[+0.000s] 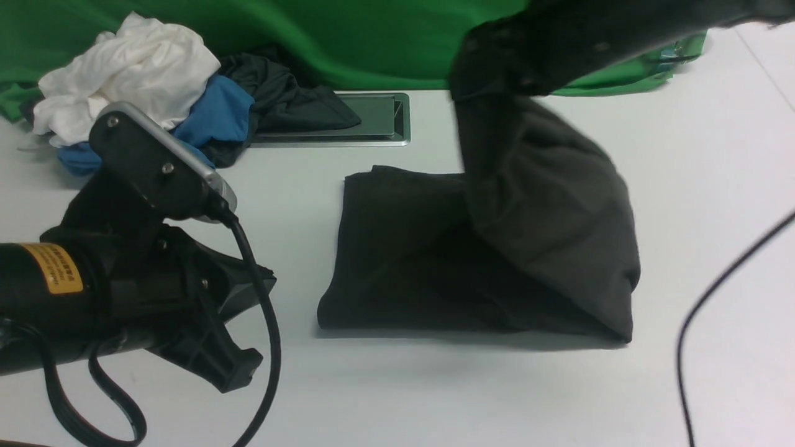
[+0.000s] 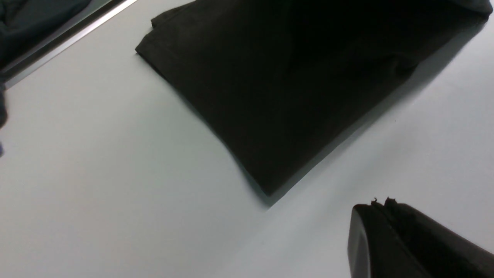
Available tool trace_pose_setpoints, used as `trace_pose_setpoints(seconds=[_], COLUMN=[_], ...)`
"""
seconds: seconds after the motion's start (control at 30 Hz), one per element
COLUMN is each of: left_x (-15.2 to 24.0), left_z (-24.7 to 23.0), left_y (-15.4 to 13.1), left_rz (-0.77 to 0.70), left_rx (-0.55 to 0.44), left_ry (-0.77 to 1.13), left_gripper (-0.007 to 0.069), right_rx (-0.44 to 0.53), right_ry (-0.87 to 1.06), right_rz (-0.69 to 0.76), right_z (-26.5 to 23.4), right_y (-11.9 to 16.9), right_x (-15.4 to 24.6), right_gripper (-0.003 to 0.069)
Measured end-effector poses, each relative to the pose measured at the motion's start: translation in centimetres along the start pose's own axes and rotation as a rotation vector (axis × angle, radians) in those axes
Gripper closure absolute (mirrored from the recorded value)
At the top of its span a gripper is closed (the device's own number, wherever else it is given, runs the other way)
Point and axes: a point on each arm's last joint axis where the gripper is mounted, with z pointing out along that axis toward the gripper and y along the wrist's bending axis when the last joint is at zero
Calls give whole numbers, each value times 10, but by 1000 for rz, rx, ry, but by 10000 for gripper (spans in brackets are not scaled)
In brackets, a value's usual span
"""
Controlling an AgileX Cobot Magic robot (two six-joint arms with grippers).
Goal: Fold a long-sleeved shirt on a white desktop.
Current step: 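Fold the right end of the dark garment over onto its left end with the right gripper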
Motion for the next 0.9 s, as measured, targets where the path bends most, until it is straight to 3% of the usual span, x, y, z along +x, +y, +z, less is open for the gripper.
trace_pose_setpoints(seconds=[0.53,0.63,0.7,0.73,0.77,0.8,0.9], left_x=[0,0,0,0,1,1,1], left_z=[0,0,0,0,0,0,0], left_y=[0,0,0,0,0,0,0], left_rz=[1,1,1,1,1,1,1], left_rx=[-1,-1,-1,0,1,1,1], left_ry=[2,2,2,3,4,6,9], left_gripper=[606,606,606,606,606,606,606], right_rx=[-97,-93,-95,-96,-102,-104,-67], right_ry=[174,177,173,174,175,178,197], right_rz=[82,130,152,153,154,156,129], right_z=[97,100,98,98,93,88,69], right_y=[6,7,8,8,9,8,2], right_x=[10,11,9,9,7,6,3], right_gripper=[557,456,316,301,190,140,110])
